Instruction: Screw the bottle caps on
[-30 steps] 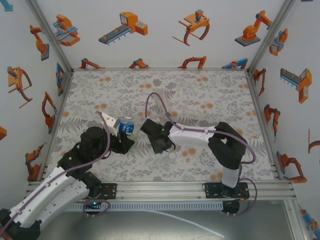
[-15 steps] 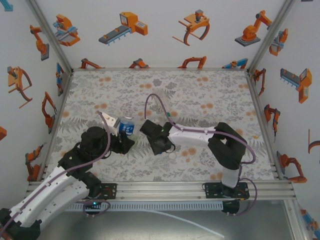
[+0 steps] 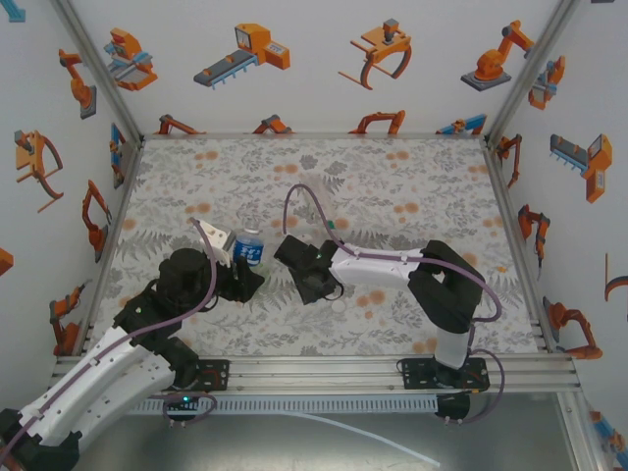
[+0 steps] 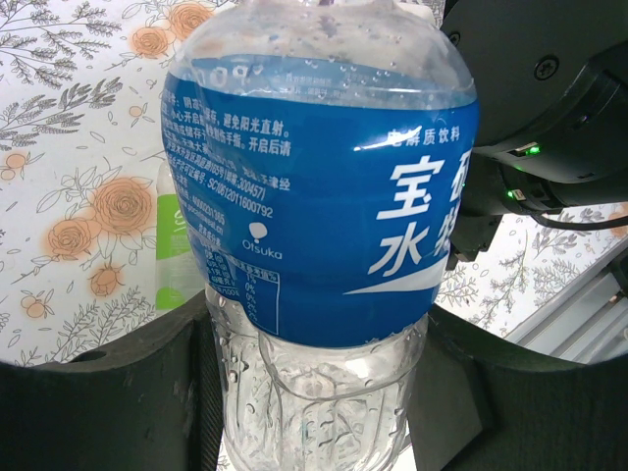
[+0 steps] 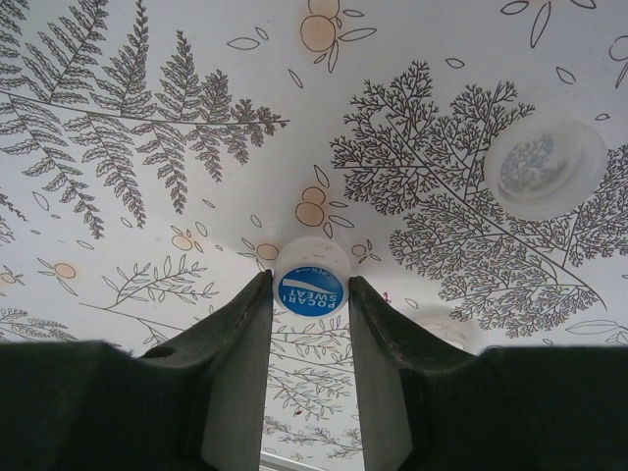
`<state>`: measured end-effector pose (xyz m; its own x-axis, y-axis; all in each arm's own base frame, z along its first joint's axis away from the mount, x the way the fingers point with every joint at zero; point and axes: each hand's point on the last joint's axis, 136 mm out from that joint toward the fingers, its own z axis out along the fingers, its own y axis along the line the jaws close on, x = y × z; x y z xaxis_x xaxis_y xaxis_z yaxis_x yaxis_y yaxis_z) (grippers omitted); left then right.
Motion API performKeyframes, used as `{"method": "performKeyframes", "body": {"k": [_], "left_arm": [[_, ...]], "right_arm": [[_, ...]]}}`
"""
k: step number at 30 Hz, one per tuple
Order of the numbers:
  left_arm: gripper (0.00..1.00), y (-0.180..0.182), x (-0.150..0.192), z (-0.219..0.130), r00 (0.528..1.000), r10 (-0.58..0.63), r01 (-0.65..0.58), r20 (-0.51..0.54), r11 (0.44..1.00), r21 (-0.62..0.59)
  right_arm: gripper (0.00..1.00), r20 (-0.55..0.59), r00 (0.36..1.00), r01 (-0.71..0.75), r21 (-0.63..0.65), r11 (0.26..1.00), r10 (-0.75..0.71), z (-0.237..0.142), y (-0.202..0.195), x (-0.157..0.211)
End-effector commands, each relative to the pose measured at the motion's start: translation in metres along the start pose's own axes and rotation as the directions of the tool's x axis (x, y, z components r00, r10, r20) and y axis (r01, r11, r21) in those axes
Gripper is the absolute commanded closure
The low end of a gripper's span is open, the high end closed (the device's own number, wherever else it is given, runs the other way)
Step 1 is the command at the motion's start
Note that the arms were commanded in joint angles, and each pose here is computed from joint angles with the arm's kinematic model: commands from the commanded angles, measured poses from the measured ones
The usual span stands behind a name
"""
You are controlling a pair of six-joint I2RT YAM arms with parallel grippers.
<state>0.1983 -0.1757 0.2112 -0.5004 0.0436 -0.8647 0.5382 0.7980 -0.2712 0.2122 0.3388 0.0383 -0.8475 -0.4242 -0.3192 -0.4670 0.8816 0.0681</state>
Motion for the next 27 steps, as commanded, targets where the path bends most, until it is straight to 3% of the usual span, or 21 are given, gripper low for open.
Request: {"method": "performKeyframes", "body": {"k": [1,10,18,22,27], "left_arm": [[0.98,-0.001,-0.002,-0.001,1.0,-0.015,0.015,0.016,1.0,0.012],[0.99,-0.009,-0.004,-0.003,0.999,0.039,-0.039,0.0,0.998,0.051],[1.0,-0.027,-0.017,-0.009,0.982,0.186,-0.187,0.02,0.974,0.129],[1.0,-0.039,-0.02,-0.011,0.957,0.291,-0.288,0.013,0.94,0.181],[1.0,-0.066,-0.026,-0.019,0.899,0.425,-0.436,0.105,0.845,0.31]], "right_arm": [[0.69,-0.005,1.0,-0.013,0.01,1.0,0.013,0.002,0.0,0.003],[0.75,0.106,0.994,0.006,0.005,1.0,-0.006,-0.032,-0.006,-0.014],[0.77,0.322,0.943,0.125,-0.13,0.984,-0.078,-0.109,0.002,-0.035],[0.78,0.457,0.875,0.26,-0.17,0.951,-0.158,-0.164,0.005,-0.039],[0.8,0.632,0.736,0.452,-0.189,0.872,-0.244,-0.235,0.009,-0.032]]}}
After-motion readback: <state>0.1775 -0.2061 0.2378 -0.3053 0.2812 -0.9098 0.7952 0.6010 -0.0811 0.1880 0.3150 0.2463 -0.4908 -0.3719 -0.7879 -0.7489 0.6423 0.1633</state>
